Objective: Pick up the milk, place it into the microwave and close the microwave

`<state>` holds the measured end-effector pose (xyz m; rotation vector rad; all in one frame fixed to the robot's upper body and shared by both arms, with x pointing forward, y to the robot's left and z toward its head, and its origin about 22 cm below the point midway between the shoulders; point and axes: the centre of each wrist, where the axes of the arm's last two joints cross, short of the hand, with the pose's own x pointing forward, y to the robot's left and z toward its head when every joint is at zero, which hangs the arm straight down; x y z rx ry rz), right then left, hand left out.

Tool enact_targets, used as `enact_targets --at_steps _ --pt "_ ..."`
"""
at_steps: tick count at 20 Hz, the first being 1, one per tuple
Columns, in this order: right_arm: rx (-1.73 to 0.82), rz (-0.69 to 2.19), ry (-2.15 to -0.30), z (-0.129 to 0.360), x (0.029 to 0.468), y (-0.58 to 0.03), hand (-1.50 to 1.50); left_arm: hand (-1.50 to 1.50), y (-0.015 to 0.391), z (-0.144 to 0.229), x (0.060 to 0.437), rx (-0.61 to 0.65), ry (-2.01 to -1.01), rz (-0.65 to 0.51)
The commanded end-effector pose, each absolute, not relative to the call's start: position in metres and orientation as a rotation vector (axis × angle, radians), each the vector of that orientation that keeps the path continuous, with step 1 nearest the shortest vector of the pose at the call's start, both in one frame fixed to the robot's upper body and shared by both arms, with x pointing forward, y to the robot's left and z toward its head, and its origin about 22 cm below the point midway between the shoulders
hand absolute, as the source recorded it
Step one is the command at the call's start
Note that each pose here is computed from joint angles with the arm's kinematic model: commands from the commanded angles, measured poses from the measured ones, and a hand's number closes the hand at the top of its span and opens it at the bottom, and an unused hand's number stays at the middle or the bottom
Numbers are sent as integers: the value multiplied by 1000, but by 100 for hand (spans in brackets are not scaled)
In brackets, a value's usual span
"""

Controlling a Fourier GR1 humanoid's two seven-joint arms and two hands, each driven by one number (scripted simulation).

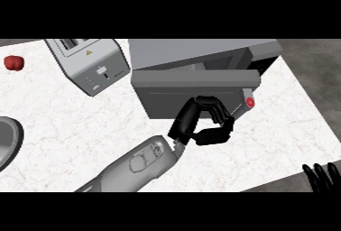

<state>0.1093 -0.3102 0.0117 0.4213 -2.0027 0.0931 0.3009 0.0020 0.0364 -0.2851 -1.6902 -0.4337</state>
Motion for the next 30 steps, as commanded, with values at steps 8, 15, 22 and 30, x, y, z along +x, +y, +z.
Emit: enact_targets --at_steps 8,15,22,30 --pt "514 124 -2010 32 107 -312 -150 150 4 64 345 -284 -1739 -266" --pt "576 135 -2018 42 108 -310 -150 150 5 63 351 -266 -1766 -233" --pt "601 146 -2030 53 109 -312 -150 150 4 63 353 -262 -1783 -213" --pt "611 172 -2047 64 107 -315 -150 150 6 59 354 -250 -1796 -183"
